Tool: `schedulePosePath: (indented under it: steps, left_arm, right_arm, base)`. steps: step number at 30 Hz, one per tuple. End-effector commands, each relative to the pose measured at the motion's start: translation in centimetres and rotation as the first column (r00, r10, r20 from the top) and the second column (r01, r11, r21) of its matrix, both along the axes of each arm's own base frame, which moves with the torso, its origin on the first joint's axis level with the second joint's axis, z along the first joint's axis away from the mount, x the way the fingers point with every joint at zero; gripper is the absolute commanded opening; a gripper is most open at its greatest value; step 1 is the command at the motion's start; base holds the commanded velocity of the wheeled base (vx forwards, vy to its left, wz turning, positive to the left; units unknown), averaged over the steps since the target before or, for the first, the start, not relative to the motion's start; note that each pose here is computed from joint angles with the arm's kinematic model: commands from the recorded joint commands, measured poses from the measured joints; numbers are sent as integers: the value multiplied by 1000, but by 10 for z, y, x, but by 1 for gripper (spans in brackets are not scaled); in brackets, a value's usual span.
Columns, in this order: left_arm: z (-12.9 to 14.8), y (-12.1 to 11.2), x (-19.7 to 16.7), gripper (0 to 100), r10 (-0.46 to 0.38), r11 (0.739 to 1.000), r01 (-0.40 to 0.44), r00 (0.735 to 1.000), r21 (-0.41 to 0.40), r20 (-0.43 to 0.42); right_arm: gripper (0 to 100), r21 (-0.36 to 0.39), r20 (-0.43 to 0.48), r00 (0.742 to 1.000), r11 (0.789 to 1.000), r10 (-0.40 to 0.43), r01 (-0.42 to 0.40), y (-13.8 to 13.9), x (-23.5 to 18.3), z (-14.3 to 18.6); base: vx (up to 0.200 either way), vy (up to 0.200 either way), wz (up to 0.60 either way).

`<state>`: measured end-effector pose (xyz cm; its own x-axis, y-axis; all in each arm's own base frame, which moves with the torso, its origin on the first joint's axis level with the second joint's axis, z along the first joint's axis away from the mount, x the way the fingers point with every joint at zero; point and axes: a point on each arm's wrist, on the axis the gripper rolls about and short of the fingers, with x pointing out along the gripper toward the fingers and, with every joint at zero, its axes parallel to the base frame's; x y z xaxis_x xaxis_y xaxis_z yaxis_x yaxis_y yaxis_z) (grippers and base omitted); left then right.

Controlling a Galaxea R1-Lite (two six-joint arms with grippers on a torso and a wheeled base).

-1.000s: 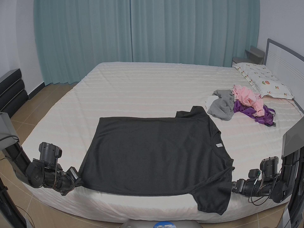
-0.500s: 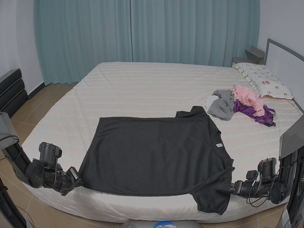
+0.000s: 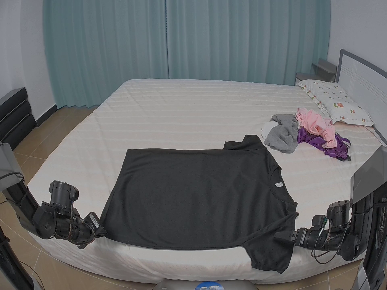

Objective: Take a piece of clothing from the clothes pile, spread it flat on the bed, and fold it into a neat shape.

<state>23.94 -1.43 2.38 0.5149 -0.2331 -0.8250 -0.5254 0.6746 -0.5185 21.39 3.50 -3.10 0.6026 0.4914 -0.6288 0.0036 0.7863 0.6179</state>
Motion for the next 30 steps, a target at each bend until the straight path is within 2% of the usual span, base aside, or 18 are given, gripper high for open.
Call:
schedulePosePath:
  steps: [1, 9, 10, 22, 30]
  left_arm:
    - [0, 0, 0, 0, 0, 1000, 0, 1000, -1, 2]
    - [1, 0, 0, 0, 0, 1000, 0, 1000, -1, 3]
    - [1, 0, 0, 0, 0, 1000, 0, 1000, -1, 3]
    - [1, 0, 0, 0, 1, 1000, -1, 1000, 0, 2]
    - [5, 0, -1, 0, -4, 1000, 4, 1000, 6, 17]
  right_arm:
    - [100, -10, -54, 998, 1000, 10, -10, 2, -6, -10]
    - [100, -30, -57, 998, 999, -15, 13, 3, -6, -10]
    - [0, -35, -56, 998, 999, -22, 21, 3, -6, -8]
    - [0, -59, -41, 997, 997, -58, 55, 0, -6, -4]
    - [0, -51, -9, 998, 996, -68, 67, -4, -13, 24]
  base:
    - [0, 0, 0]
    - [0, 0, 0]
    - [0, 0, 0]
    - [0, 0, 0]
    - [0, 0, 0]
